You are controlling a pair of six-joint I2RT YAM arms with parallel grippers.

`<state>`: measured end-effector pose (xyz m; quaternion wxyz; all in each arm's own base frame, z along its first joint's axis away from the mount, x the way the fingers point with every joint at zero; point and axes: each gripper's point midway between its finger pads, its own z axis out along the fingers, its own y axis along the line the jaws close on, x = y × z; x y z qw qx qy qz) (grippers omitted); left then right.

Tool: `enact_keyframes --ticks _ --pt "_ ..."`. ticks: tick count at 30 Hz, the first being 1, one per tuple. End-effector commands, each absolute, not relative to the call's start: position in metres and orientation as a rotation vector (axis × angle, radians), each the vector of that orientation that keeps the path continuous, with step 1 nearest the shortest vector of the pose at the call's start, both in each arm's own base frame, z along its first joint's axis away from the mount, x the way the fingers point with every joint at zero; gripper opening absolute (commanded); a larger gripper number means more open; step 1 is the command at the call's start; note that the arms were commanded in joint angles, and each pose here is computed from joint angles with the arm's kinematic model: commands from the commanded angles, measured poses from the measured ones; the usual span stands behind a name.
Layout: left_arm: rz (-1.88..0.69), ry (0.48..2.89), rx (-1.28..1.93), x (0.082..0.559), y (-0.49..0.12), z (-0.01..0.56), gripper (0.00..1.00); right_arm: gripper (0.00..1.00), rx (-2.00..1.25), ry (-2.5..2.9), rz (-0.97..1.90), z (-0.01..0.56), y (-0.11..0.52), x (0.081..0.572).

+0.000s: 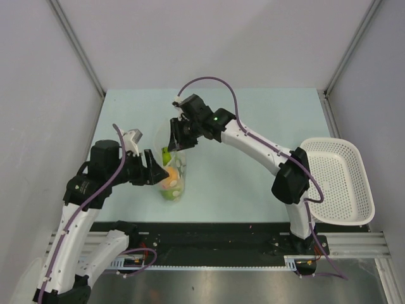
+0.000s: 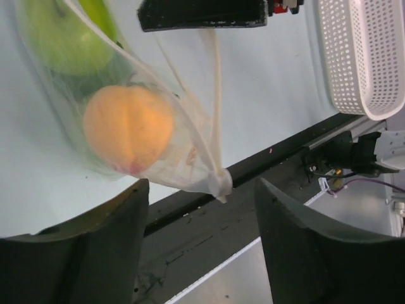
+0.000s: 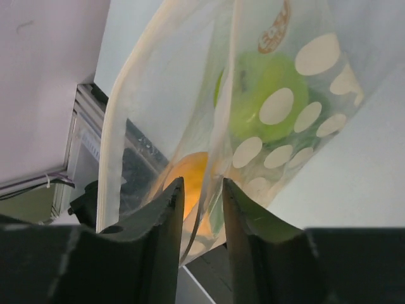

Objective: Open the zip-top bag and remove the fake food

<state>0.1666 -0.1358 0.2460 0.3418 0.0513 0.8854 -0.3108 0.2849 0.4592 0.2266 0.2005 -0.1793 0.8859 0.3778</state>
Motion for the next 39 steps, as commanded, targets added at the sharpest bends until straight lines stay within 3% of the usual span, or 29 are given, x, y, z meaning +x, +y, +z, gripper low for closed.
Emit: enact_keyframes --ticks 1,5,10,17,19,20,23,26,29,35,36,39 --pt "-0.698 2.25 -0.005 0.188 -0.121 0.274 0.78 0.33 -0.492 2.45 0.996 0.239 0.45 0.284" --pt "-0.557 2.239 -0.181 0.227 -0.107 0.279 0.8 0.31 -0.513 2.452 0.961 0.235 0.442 0.277" --pt "-0.432 2.275 -0.15 0.268 -0.103 0.261 0.79 0.25 -0.527 2.445 0.972 0.24 0.44 0.271" --pt "-0.393 2.32 -0.101 0.295 -0.107 0.233 0.73 0.27 -0.542 2.426 0.943 0.247 0.431 0.271" --pt "-0.409 2.31 -0.088 0.303 -0.11 0.233 0.46 0.26 -0.542 2.435 0.916 0.245 0.425 0.272" --pt "-0.402 2.317 -0.082 0.302 -0.109 0.233 0.26 0.26 -0.537 2.442 0.898 0.243 0.422 0.273" --pt "-0.346 2.315 -0.06 0.299 -0.1 0.242 0.0 0.26 -0.522 2.448 0.824 0.235 0.407 0.285" --pt "-0.34 2.247 -0.036 0.293 -0.096 0.266 0.0 0.17 -0.508 2.456 0.739 0.228 0.389 0.299" --pt "-0.432 2.193 -0.021 0.286 -0.106 0.28 0.0 0.17 -0.541 2.45 0.677 0.223 0.38 0.302" --pt "-0.621 2.164 -0.034 0.284 -0.131 0.281 0.0 0.31 -0.586 2.439 0.662 0.229 0.374 0.297" --pt "-0.616 2.158 -0.023 0.286 -0.131 0.284 0.0 0.41 -0.591 2.432 0.672 0.234 0.374 0.295" --pt "-0.626 2.174 -0.005 0.289 -0.135 0.281 0.0 0.56 -0.607 2.36 0.686 0.264 0.377 0.295"
